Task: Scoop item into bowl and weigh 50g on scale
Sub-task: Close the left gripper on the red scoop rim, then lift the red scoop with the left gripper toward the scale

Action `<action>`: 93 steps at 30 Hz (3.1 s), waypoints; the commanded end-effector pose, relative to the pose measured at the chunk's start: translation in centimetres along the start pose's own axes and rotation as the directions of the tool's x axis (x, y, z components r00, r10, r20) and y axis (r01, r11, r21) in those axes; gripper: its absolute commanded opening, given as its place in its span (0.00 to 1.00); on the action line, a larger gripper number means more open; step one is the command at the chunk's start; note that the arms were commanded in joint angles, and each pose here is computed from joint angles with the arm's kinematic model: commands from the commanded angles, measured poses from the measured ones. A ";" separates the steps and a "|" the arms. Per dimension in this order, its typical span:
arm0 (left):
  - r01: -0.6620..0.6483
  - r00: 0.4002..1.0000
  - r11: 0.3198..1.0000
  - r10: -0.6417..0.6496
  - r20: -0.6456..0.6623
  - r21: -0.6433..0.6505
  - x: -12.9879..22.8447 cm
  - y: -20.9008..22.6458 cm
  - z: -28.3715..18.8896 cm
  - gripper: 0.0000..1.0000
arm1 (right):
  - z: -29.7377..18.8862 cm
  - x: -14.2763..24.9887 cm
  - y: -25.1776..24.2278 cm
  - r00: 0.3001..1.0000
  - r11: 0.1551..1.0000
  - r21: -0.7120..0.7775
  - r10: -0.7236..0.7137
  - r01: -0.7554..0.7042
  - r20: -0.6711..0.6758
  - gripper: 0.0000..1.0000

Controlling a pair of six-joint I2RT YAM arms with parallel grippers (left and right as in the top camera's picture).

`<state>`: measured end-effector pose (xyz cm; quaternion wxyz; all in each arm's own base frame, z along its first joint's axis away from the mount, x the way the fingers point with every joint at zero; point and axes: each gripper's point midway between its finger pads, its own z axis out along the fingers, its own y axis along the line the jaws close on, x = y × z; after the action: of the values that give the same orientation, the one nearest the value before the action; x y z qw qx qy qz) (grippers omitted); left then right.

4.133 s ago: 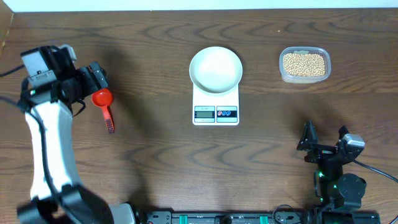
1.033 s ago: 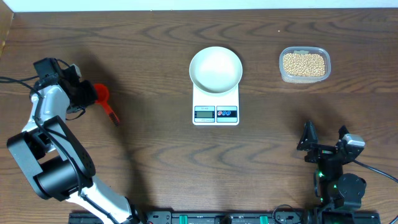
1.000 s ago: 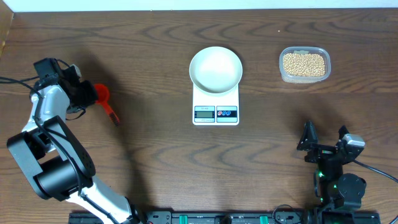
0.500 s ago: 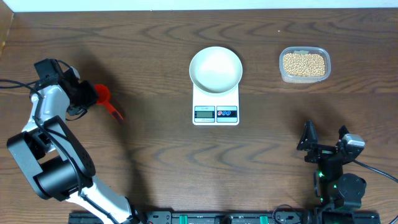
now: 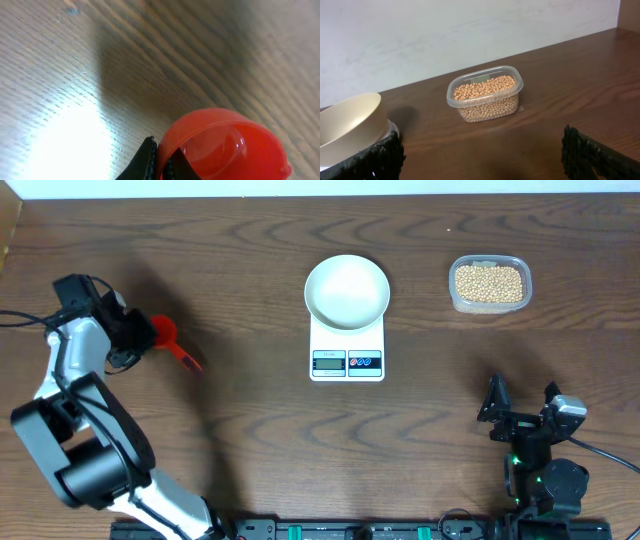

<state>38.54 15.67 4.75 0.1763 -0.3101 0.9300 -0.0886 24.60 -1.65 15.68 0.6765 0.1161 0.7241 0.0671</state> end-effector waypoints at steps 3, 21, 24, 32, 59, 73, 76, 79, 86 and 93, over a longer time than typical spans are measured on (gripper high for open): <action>-0.022 0.989 0.999 0.017 0.147 0.035 -2.1 -1.8 -5.8 0.07 | 0.0 0.1 0.0 1.000 1.000 0.000 0.009 -0.009 -0.002 0.99; 0.184 0.956 0.966 -0.219 0.194 0.182 -1.8 -6.2 -10.9 0.07 | 0.0 0.1 0.0 1.000 1.000 0.000 0.009 -0.009 -0.002 0.99; 0.189 0.960 0.961 -0.224 0.167 0.202 -0.9 -8.2 -10.6 0.07 | 0.0 0.1 0.0 1.000 1.000 0.000 0.009 -0.009 -0.002 0.99; 0.168 0.976 0.955 -0.197 0.098 0.245 1.8 -13.5 -9.8 0.08 | 0.0 0.1 0.0 1.000 1.000 0.000 0.009 -0.009 -0.002 0.99; 0.471 0.879 0.840 -0.473 -0.062 0.270 4.9 -17.5 -9.4 0.07 | 0.0 0.1 0.0 1.000 1.000 0.000 0.009 -0.009 -0.002 0.99; 0.461 0.885 0.845 -0.460 -0.073 0.271 5.5 -18.3 -9.4 0.07 | 0.0 0.1 0.0 1.000 1.000 0.000 0.010 -0.010 -0.002 0.99; 0.455 0.888 0.848 -0.454 -0.073 0.270 5.7 -18.5 -9.4 0.07 | 0.0 -0.2 0.1 1.000 1.000 -0.003 0.009 -0.009 0.008 0.99; 0.454 0.889 0.848 -0.452 -0.073 0.273 5.7 -18.6 -9.4 0.07 | 0.0 -0.2 0.1 1.000 1.000 -0.002 0.009 -0.009 0.008 0.99; 0.453 0.889 0.849 -0.451 -0.072 0.273 5.7 -18.6 -9.4 0.07 | 0.0 -0.8 0.3 0.999 1.000 -0.013 0.027 -0.027 0.033 0.99; 0.451 0.890 0.847 -0.451 -0.068 0.280 5.5 -18.7 -9.4 0.07 | -0.3 -1.9 3.0 0.997 0.986 -0.165 0.041 -0.031 0.062 0.99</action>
<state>41.00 -1.88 16.37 0.1857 -0.4935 0.8099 -0.2570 24.69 -0.71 18.13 0.7089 0.0995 0.6914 0.0979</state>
